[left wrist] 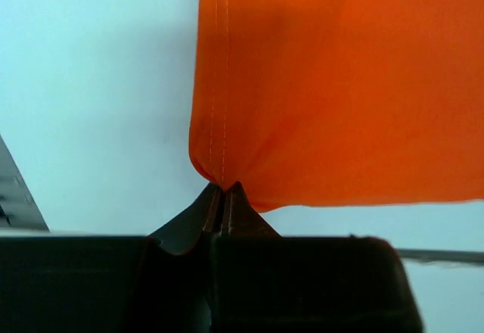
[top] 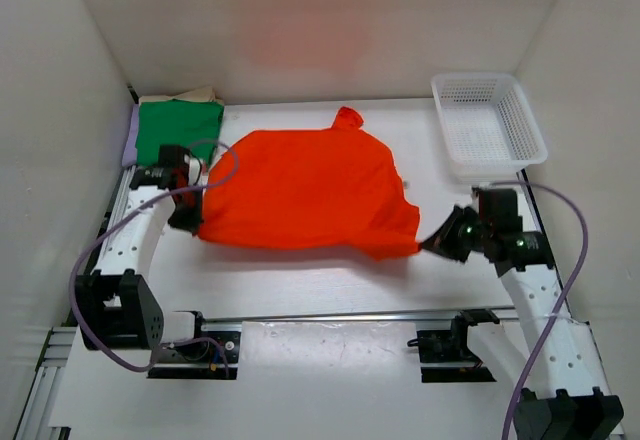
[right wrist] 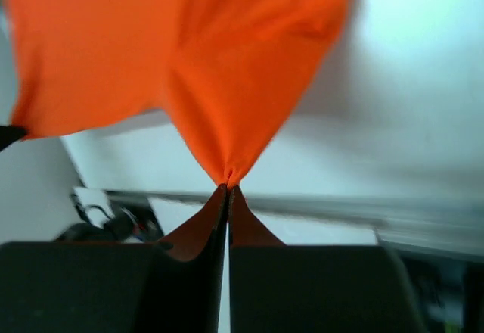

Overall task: Fold and stack the t-shirts
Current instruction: Flatten out the tshirt, then grap the side of the flattened tshirt closest away from the robot with both arms, then fold the flattened tshirt in 1/3 of the way

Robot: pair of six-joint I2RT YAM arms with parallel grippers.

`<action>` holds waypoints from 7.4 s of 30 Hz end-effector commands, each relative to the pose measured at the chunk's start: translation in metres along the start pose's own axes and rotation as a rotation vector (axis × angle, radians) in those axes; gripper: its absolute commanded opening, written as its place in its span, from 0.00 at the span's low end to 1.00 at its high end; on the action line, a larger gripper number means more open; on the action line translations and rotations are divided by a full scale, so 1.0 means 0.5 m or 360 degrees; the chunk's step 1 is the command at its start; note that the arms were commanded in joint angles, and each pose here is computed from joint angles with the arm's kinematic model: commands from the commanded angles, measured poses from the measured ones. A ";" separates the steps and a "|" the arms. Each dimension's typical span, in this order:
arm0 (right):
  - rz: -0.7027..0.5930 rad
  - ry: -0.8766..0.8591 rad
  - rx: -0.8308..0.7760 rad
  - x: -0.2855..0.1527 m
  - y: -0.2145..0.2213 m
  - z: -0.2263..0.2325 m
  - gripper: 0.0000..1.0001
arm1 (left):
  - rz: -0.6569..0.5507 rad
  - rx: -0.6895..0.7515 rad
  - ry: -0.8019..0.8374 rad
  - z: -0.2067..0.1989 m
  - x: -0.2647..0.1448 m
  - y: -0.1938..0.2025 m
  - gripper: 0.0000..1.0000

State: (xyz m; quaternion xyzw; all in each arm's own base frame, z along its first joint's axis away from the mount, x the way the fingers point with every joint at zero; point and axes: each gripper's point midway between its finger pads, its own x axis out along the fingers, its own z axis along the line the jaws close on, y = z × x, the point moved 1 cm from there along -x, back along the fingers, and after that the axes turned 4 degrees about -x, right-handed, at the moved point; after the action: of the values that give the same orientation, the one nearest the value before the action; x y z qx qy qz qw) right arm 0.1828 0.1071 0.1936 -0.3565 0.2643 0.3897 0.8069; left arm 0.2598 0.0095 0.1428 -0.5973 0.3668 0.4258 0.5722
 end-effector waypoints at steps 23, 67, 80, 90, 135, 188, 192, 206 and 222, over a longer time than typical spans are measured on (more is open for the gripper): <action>-0.0848 -0.0962 0.0165 0.017 -0.847 0.391 0.00 | -0.1668 -0.0184 -0.0108 -0.061 -0.275 -0.782 0.12; 0.0493 0.0532 0.0124 0.099 0.252 -0.201 0.00 | 0.0467 0.0236 -0.0359 0.057 0.117 0.262 0.10; 0.0299 0.0508 -0.0214 0.120 0.096 -0.107 0.00 | 0.0317 0.0141 -0.0304 0.043 0.102 0.135 0.16; 0.0292 0.0540 -0.0369 0.184 0.013 -0.095 0.00 | 0.0396 0.0109 -0.0319 0.046 0.147 0.081 0.14; 0.0223 0.0605 -0.0513 0.218 -0.160 -0.032 0.57 | 0.0522 -0.0284 -0.0119 0.098 0.172 0.118 0.79; 0.0562 0.0534 -0.0411 0.212 -0.033 -0.119 0.00 | 0.0638 -0.0359 0.0059 0.079 0.251 0.087 0.10; 0.0814 0.0610 -0.0342 0.229 0.008 -0.150 0.00 | 0.0637 -0.0324 -0.0110 0.108 0.210 0.127 0.10; 0.0764 0.0644 -0.0318 0.267 0.001 -0.160 0.34 | 0.0605 -0.0292 -0.0454 0.180 0.142 0.161 0.69; 0.0652 0.0684 -0.0183 0.189 0.048 -0.174 0.66 | -0.0326 0.0507 -0.0255 -0.148 -0.050 -0.132 0.76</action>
State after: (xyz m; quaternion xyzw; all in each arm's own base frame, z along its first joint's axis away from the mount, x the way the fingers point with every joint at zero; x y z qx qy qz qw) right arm 0.2161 0.0958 0.0806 -0.4353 0.4440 0.4811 0.6180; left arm 0.3290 0.0003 0.2001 -0.5112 0.2294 0.4097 0.7199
